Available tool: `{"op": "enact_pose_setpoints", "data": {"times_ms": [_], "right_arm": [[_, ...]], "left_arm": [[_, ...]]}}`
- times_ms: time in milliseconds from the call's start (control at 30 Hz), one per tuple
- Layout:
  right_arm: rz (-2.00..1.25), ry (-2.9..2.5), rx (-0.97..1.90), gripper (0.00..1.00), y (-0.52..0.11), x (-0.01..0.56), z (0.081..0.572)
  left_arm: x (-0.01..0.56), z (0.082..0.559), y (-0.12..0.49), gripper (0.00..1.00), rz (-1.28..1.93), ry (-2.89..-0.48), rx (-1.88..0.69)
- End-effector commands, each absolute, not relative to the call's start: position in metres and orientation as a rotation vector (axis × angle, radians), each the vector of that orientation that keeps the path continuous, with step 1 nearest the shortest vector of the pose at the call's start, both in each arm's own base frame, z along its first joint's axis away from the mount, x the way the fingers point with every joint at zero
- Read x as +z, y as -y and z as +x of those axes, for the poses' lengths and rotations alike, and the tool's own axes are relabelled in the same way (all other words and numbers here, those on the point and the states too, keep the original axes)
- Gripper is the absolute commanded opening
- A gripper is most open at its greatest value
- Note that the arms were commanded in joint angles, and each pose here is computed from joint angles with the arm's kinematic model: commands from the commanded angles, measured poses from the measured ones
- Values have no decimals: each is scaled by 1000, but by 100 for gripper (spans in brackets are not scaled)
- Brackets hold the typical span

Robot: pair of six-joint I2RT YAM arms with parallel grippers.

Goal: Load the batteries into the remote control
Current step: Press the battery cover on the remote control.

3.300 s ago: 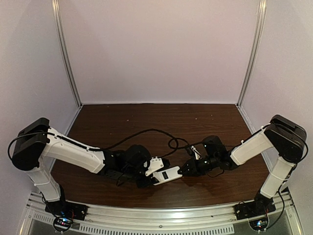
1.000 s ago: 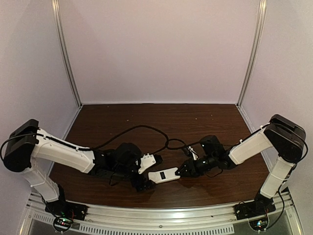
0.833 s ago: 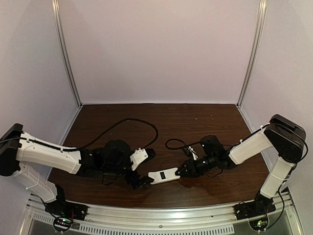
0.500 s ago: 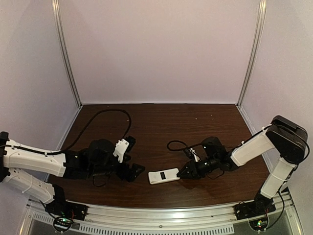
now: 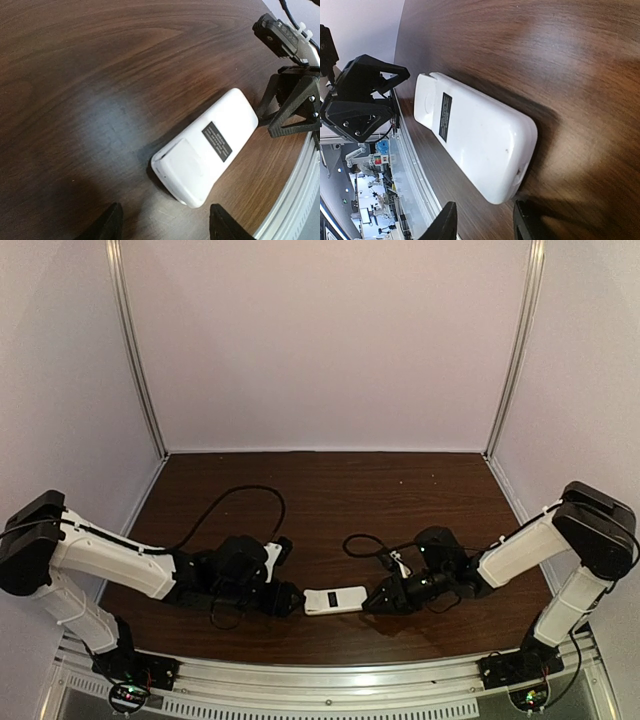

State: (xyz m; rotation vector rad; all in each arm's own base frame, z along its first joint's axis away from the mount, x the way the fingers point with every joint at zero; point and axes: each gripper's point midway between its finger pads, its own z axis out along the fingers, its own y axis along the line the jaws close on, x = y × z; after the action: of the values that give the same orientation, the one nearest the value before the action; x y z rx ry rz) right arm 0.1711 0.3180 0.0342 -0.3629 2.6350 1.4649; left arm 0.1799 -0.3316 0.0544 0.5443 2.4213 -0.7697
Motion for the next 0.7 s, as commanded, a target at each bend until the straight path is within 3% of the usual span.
{"op": "enact_pose_setpoints", "data": {"times_ms": [0,300,667], "right_arm": [[-348,-2661,1408,43,-307,33,174],[-328,-2648,1344,43,-294,30,198],[-352,-2648,1382,42,-305,27,201]], "left_arm": [[75,187,354,57,476,-2370,-910],[60,183,367,47,511,-2429,-929],[44,187,364,42,507,-2487,-842]]}}
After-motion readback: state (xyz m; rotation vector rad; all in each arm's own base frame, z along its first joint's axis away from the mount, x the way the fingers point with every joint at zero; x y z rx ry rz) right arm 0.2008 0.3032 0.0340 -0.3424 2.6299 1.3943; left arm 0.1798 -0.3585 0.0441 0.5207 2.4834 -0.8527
